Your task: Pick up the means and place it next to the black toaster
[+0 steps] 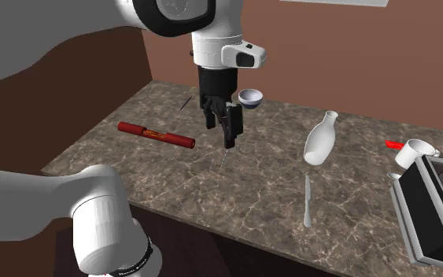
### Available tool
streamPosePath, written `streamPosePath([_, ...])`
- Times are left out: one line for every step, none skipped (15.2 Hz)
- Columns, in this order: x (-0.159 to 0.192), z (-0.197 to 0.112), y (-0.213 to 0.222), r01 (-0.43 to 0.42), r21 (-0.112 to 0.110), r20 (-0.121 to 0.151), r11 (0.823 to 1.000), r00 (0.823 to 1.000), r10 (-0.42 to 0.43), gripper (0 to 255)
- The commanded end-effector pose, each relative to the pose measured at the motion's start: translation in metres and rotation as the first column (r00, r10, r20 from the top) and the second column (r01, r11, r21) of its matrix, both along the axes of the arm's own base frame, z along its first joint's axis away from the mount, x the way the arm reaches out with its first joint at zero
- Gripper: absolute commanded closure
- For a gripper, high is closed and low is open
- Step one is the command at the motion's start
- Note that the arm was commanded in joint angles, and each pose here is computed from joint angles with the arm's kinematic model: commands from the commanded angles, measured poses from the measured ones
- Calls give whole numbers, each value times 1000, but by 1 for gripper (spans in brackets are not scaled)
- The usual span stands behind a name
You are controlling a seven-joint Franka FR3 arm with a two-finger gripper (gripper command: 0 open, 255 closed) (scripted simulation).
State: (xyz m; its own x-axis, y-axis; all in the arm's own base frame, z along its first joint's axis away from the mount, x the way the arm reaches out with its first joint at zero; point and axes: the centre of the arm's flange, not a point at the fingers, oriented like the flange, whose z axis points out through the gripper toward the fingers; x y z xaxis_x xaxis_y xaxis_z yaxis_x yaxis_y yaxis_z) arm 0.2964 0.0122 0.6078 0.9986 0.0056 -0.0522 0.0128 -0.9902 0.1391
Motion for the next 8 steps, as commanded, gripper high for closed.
streamPosePath([0, 0, 0, 0, 0, 0, 1000, 1000, 0, 0])
streamPosePath([8, -9, 4, -19, 4, 0, 1000, 1000, 19, 0])
streamPosePath([15, -18, 9, -37, 8, 1, 999, 999, 37, 0])
streamPosePath([23, -27, 14, -56, 12, 2, 998, 998, 56, 0])
streamPosePath([30, -36, 19, -74, 15, 2, 997, 997, 74, 0])
streamPosePath([38, -45, 24, -93, 19, 3, 996, 996, 93, 0])
streamPosePath([45, -54, 29, -111, 23, 4, 994, 994, 111, 0])
streamPosePath([52, -63, 35, -130, 27, 5, 991, 992, 130, 0])
